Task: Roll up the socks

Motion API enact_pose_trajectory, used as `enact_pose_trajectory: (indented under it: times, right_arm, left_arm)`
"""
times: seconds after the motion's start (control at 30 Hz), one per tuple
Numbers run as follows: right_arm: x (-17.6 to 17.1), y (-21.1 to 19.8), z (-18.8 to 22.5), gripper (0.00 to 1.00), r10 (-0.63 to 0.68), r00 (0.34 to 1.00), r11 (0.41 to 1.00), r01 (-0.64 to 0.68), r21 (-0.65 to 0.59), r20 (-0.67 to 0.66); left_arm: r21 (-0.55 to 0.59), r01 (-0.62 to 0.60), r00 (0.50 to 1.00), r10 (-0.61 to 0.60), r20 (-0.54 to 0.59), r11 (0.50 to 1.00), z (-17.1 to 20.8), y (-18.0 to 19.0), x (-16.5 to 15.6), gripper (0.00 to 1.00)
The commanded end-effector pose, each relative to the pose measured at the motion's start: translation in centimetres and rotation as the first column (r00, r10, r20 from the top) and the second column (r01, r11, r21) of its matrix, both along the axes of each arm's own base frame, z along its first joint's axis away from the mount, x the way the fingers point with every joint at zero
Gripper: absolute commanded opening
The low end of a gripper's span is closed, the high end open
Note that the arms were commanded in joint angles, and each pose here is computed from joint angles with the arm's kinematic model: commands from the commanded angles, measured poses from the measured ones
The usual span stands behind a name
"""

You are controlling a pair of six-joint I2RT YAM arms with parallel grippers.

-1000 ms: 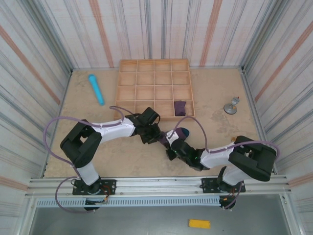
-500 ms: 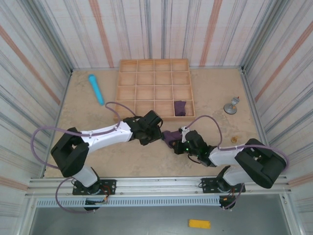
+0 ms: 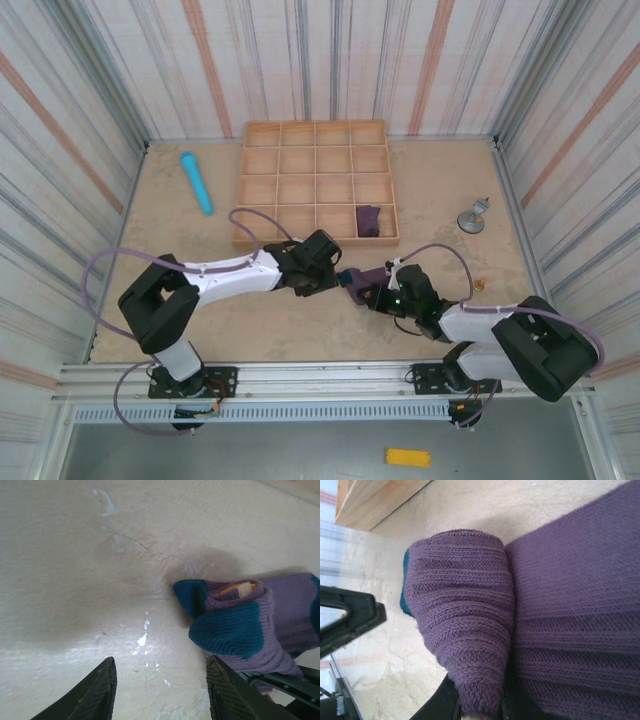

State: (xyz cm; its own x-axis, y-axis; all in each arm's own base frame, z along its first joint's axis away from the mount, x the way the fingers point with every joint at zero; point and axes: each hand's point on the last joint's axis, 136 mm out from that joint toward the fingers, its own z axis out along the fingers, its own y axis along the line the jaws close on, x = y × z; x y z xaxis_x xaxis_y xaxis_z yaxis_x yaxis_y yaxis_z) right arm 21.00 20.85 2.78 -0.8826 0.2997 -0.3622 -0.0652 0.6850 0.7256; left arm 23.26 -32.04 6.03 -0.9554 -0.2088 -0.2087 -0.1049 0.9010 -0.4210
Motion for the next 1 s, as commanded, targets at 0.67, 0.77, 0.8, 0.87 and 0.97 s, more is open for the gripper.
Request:
enact_pose_trajectory:
  times: [0.67,0.77,0.8,0.87,0.97]
  right_arm:
    - [-7.5,-9.7,-7.4,0.0,-0.341,0.868,0.922,0.234,-0.309,-0.36]
    - [-7.5,-9.6,-7.3,0.0,-0.339,0.87,0.923,0.234,-0.304,-0.359]
    - [-7.5,-9.5,-7.3,0.0,-0.336,0.871,0.925,0.232,-0.302,-0.359]
    - [-7.4,-9.6,-7.3,0.0,-0.337,0.87,0.925,0.233,-0.301,-0.36]
    - [-7.4,-9.4,-7.3,0.0,-0.331,0.872,0.928,0.231,-0.293,-0.361]
  left_arm:
    - [-0.095,0.149,0.988,-0.152,-0.017,0.984,-1.7,-8.3,0.0,0.47]
    - [-0.112,0.145,0.989,-0.148,-0.019,0.983,-1.9,-8.8,0.1,0.47]
    - [-0.114,0.143,0.989,-0.146,-0.022,0.983,-2.0,-9.0,0.1,0.47]
    - [-0.124,0.146,0.988,-0.151,-0.03,0.982,-2.2,-9.5,0.1,0.47]
    - [-0.14,0.15,0.987,-0.156,-0.028,0.979,-2.2,-10.2,-0.1,0.47]
